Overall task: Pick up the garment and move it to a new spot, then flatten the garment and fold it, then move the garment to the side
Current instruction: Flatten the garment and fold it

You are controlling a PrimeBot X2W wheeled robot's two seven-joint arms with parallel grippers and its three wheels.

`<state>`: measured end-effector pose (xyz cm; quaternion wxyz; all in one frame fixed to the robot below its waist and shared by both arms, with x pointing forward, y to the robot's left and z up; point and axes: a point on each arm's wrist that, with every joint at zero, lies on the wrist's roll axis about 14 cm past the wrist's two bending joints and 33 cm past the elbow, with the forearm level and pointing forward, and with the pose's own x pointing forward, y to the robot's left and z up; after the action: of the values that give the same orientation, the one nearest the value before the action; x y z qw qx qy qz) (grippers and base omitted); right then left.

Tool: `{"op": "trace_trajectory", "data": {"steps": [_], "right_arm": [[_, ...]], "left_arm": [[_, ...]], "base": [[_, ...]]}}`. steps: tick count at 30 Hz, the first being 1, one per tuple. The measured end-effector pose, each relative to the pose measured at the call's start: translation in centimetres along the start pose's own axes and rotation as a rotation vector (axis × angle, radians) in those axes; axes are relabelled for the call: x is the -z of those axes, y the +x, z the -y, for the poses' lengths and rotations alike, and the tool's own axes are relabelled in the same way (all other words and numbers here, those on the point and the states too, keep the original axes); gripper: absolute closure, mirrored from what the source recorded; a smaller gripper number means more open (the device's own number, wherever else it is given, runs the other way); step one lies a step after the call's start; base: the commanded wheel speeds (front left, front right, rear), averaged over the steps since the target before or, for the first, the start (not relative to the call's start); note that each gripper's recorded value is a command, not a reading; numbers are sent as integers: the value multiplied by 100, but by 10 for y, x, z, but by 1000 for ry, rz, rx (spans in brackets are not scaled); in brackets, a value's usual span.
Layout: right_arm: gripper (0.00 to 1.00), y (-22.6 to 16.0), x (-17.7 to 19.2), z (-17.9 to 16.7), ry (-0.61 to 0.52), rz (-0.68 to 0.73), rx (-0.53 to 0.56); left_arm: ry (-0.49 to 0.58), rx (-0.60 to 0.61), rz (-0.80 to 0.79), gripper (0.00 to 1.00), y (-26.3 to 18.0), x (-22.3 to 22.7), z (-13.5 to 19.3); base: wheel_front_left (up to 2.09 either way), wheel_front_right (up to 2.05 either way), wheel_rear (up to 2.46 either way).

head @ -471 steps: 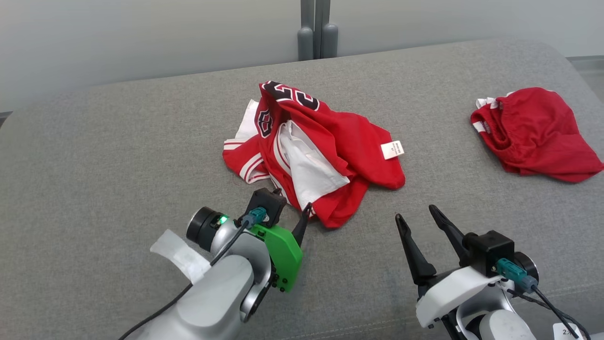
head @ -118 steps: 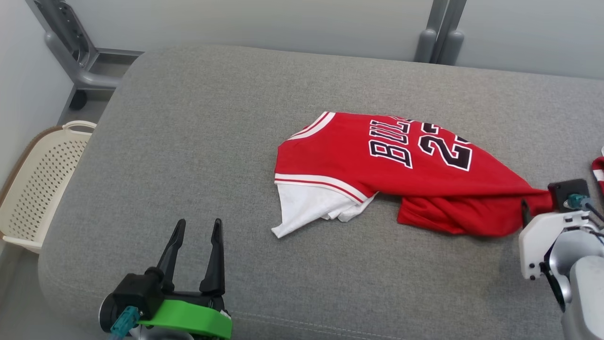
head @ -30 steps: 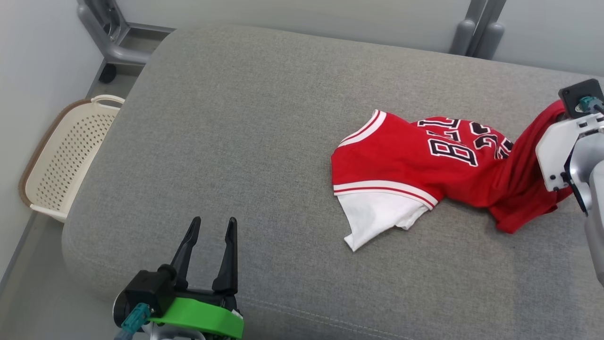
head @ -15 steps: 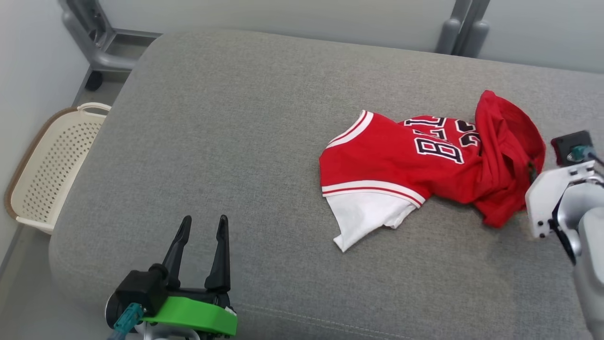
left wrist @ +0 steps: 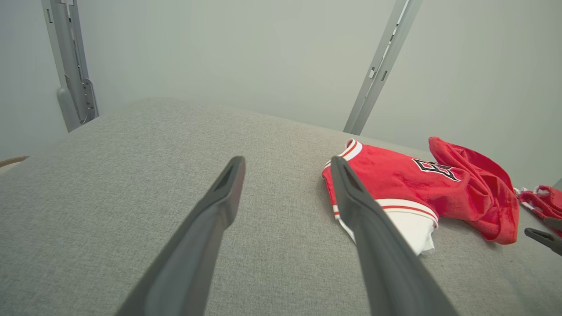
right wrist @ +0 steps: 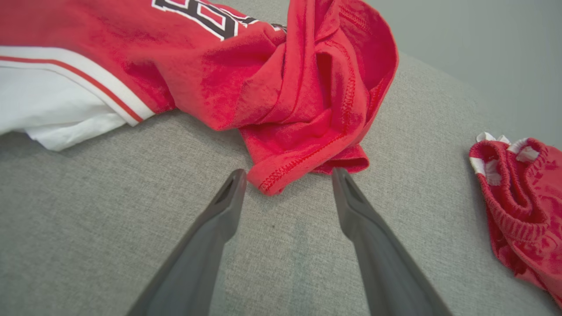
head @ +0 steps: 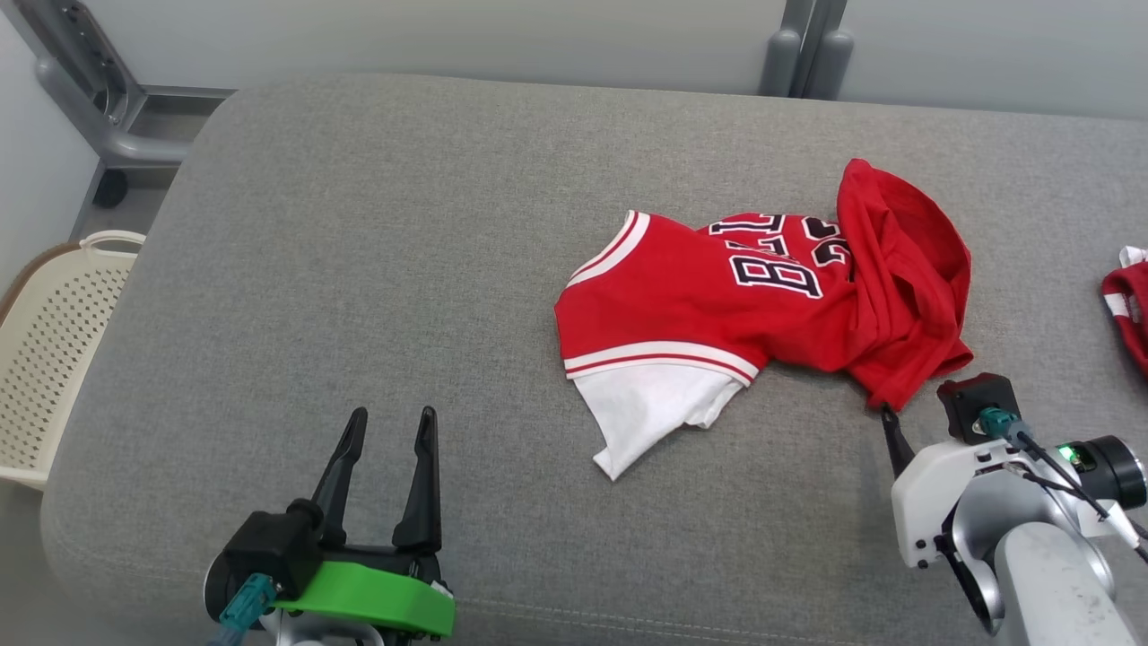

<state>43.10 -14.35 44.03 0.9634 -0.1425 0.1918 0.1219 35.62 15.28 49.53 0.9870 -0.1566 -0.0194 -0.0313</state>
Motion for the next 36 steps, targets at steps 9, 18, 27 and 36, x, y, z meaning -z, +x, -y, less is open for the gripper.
{"op": "trace_trajectory", "data": {"steps": [9, 18, 27, 36], "right_arm": [[0, 5, 3, -3, 29, 34, 51], [0, 16, 22, -16, 136, 25, 13], [0, 27, 33, -16, 192, 45, 18], [0, 29, 37, -9, 225, 83, 46]], "left_arm": [[-2, -19, -1, 0, 0, 0, -6], [0, -44, -13, 0, -2, 3, -14], [-3, -44, -23, 0, 3, 7, -14], [-4, -37, -32, 0, 4, 10, -12]], "base": [[0, 0, 0], [0, 0, 0], [0, 0, 0], [0, 0, 0]]}}
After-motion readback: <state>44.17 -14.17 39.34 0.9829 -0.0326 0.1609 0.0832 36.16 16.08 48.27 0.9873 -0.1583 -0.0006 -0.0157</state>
